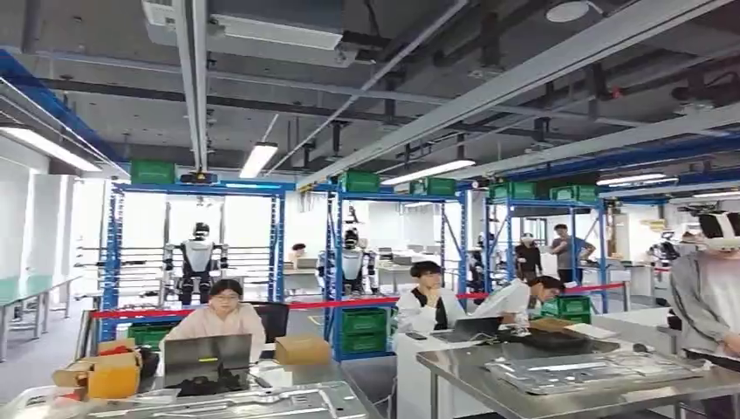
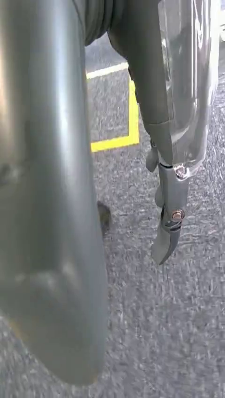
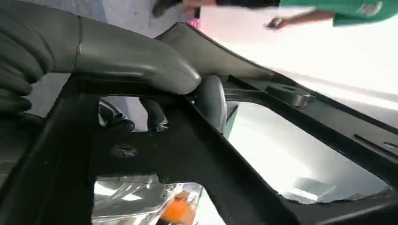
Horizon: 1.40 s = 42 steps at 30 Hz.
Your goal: Take the parts from the cabinet and place them on the table.
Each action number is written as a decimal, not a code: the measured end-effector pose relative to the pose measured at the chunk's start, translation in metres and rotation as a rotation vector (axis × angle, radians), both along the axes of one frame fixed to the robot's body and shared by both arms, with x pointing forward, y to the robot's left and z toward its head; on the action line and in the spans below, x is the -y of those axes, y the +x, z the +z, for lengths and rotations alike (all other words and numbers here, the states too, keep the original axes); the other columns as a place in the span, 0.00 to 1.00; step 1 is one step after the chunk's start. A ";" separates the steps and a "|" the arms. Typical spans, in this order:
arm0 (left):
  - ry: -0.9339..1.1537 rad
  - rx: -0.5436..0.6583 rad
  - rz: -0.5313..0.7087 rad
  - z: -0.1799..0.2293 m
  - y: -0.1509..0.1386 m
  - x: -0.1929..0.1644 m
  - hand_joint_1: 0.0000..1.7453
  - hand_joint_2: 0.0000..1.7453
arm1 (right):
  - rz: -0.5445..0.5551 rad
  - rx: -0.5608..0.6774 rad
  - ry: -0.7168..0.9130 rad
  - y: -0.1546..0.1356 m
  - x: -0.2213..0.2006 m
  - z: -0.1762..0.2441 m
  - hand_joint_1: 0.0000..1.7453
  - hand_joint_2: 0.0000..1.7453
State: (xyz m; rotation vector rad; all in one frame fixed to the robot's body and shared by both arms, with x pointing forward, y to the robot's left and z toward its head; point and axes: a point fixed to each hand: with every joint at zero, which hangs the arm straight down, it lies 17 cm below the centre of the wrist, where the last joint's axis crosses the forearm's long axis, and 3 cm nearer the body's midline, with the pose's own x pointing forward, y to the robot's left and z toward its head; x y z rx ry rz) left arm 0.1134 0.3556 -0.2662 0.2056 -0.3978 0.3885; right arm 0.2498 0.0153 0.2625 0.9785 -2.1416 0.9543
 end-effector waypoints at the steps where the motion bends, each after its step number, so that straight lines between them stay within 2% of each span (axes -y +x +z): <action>1: 0.000 -0.002 0.000 0.000 -0.001 0.000 0.00 0.00 | 0.000 -0.001 0.000 0.000 0.000 0.000 1.00 1.00; 42: 0.002 0.016 -0.007 0.001 0.000 0.001 0.00 0.00 | -0.037 -0.022 0.012 0.007 0.004 -0.003 1.00 1.00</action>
